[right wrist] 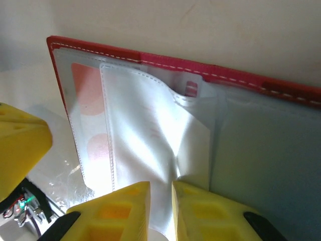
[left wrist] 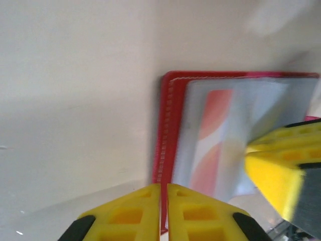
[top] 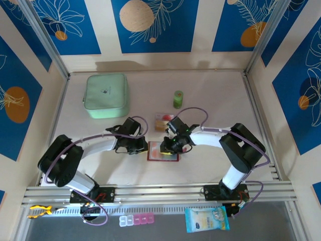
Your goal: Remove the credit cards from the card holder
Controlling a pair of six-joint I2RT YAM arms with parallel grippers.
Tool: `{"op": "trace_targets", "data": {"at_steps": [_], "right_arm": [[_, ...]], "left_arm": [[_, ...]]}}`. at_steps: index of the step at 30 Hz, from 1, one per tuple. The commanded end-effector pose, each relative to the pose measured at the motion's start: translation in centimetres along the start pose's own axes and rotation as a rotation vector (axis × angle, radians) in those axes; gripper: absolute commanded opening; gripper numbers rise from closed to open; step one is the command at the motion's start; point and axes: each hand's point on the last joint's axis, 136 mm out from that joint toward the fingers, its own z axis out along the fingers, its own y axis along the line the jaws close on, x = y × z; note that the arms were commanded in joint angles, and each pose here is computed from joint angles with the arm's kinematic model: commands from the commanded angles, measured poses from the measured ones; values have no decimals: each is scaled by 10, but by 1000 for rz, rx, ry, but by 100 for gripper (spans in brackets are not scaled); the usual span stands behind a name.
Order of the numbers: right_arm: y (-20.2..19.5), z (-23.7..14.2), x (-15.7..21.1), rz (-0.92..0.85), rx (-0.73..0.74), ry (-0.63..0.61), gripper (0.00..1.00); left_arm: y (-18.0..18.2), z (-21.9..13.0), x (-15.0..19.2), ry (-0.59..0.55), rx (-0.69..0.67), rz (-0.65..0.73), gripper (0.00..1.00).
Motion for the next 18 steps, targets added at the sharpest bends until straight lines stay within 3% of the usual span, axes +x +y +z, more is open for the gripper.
{"op": "trace_targets", "data": {"at_steps": [1, 9, 18], "right_arm": [[1, -2, 5, 5, -71, 15, 21], [-9, 0, 6, 46, -150, 25, 20], [-15, 1, 9, 63, -188, 28, 20]], "left_arm": [[-21, -11, -7, -23, 49, 15, 15], [-50, 3, -5, 6, 144, 2, 26], [-49, 27, 0, 46, 149, -24, 32]]}}
